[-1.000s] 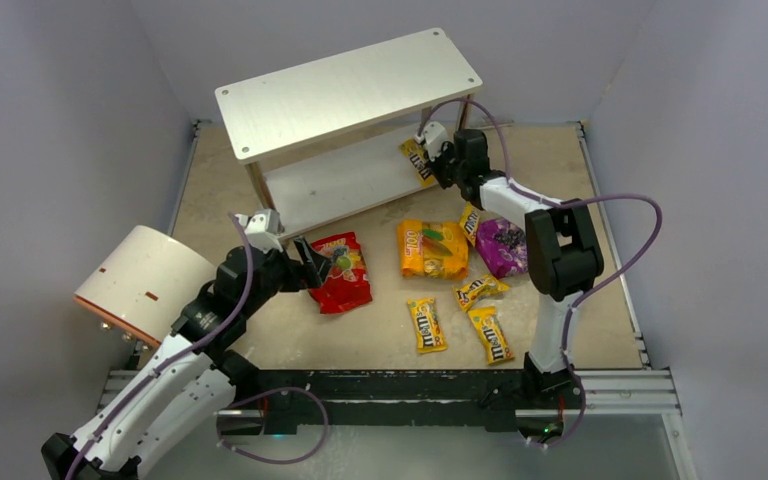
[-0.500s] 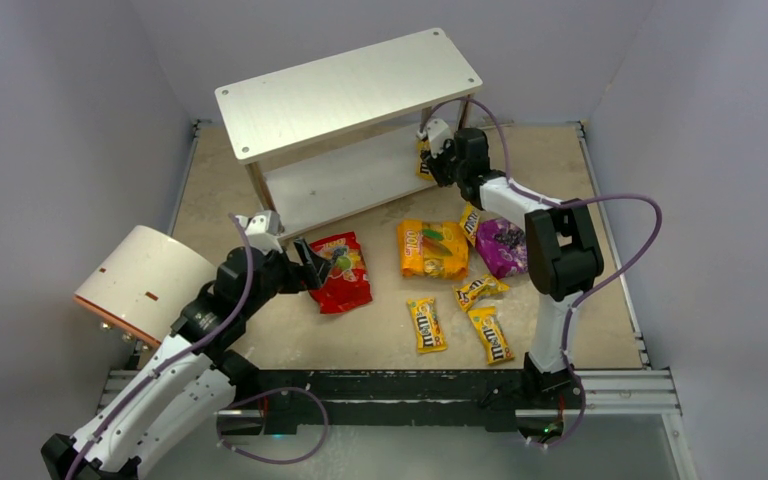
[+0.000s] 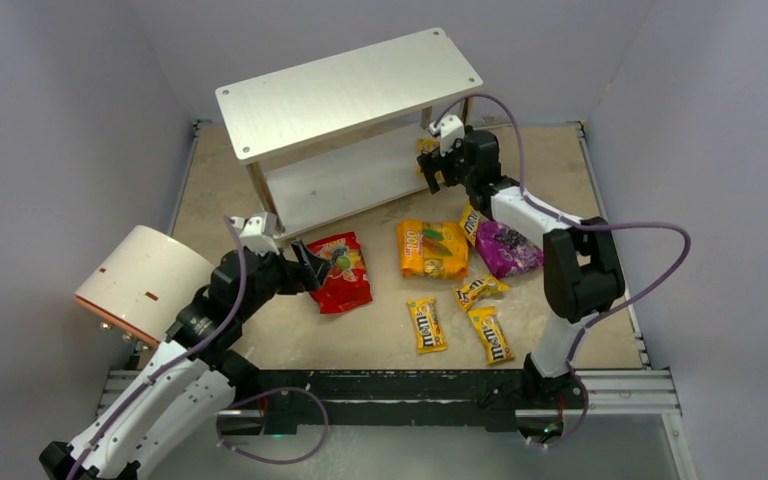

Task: Place and organize the candy bags onto the shelf

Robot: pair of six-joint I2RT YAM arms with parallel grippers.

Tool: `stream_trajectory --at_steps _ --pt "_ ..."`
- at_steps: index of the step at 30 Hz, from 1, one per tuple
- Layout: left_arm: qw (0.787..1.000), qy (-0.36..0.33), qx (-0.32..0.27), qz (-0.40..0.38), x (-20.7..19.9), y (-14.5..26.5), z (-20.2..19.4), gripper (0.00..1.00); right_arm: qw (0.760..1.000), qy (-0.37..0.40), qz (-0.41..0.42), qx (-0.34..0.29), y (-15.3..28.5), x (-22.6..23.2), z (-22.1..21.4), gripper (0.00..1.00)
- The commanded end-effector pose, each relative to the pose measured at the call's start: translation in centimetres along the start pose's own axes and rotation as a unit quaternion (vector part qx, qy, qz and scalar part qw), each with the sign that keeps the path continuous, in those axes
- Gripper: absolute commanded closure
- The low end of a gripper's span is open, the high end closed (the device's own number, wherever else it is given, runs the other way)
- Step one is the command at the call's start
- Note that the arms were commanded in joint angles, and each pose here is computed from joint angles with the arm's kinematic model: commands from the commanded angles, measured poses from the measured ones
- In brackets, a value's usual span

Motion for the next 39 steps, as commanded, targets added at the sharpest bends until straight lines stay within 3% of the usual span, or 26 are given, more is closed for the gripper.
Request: stream_trajectory --at_steps 1,4,7,12,20,39 --pt "1.000 0.003 -0.007 -0.020 -0.6 0.1 0.3 0.11 0.996 -0.064 -0.054 -0.026 0.7 -0.2 1.7 0.01" --pt "1.000 0.002 -0.008 -0.026 -0.7 0.0 0.3 0.11 0.987 -0.091 -0.133 0.004 0.4 0.6 2.4 0.01" --pt "1.000 0.004 -0.006 -0.030 -0.6 -0.2 0.0 0.11 0.964 -0.172 -0.203 0.001 0.9 2.5 2.7 0.01" --pt "1.000 -0.002 -0.002 -0.031 -0.5 -0.3 -0.2 0.11 0.938 -0.286 -0.195 -0.027 0.3 4.9 1.1 0.01" --pt "0.999 0.001 -0.013 -0.045 -0.6 -0.1 -0.2 0.11 0.920 -0.303 -0.248 0.007 -1.1 4.5 0.0 0.01" --pt "0.998 0.001 -0.003 -0.064 -0.9 0.1 -0.6 0.11 0.920 -0.288 -0.268 0.007 -3.6 4.0 -0.6 0.01"
Point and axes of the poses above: each gripper's point midway between its finger pads, its own y axis back along the fingers, its own x axis along the line the jaws close on, z = x × y, the point moved 6 cm from there along y, back along the fingers, and after that the axes turned 4 degrees about y, right-handed, at the moved point
